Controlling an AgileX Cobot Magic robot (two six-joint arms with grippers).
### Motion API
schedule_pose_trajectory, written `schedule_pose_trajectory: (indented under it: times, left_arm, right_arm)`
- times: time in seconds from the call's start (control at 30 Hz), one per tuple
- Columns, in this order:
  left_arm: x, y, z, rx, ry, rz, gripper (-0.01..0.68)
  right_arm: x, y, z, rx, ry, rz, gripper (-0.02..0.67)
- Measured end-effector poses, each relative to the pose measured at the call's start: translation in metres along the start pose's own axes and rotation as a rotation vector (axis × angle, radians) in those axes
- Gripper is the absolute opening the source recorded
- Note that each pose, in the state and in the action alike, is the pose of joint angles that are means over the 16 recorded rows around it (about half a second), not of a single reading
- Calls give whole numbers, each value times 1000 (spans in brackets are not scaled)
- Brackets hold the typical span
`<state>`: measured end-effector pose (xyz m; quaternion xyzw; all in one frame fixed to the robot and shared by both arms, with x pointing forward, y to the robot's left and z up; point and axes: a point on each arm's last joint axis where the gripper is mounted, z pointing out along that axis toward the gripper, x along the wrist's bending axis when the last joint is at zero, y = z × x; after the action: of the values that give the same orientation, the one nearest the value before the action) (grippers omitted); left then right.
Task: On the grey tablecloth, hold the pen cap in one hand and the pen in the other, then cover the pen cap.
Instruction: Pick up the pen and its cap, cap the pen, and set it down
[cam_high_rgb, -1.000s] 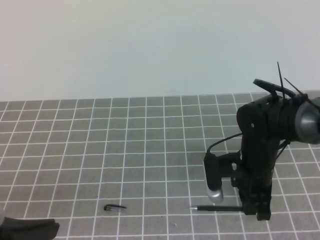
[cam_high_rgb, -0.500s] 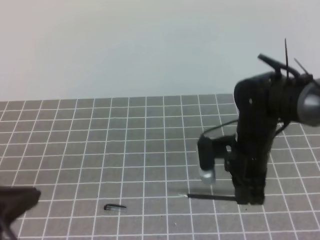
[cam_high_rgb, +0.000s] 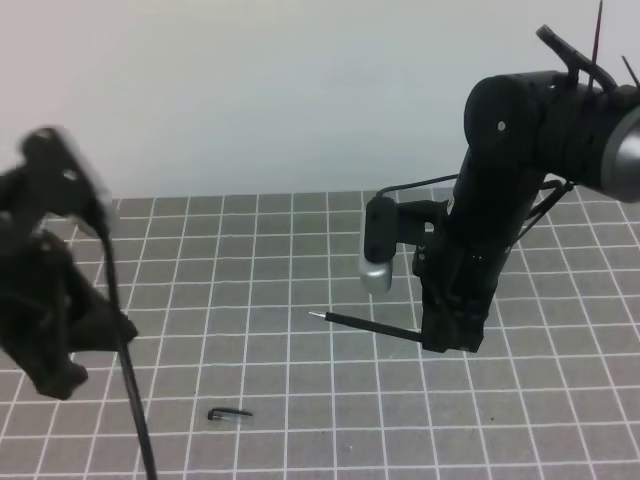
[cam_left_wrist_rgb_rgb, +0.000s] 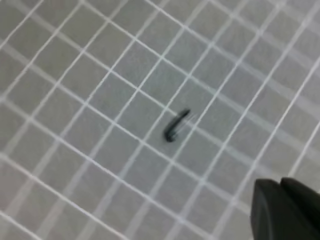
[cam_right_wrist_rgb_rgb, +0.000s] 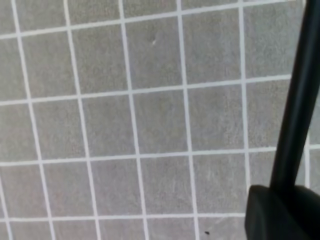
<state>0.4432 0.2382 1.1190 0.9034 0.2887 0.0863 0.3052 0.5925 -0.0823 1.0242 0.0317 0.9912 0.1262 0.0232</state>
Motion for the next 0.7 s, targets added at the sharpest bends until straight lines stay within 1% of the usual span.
schedule_pose_trajectory:
  times: [0.17,0.27,0.33,0.47,0.6,0.7]
  left_arm:
    - [17,10,39,108,-46,176,10]
    - [22,13,65,174,-50,290,45]
    - [24,15,82,217,-51,360,87]
    - [25,17,114,284,-52,471,200]
    - [24,18,141,332,-57,566,309]
    - [24,17,158,367,-65,620,377]
  right_arm:
    - [-3,-1,-3,13,-23,32,67]
    - [-4,-3,-4,32,-37,65,67]
    - [-6,-5,-4,49,-49,90,67]
    - [-8,-9,-4,84,-76,146,67]
    - [-10,-13,-5,111,-101,200,67]
    - [-12,-15,-5,129,-119,231,67]
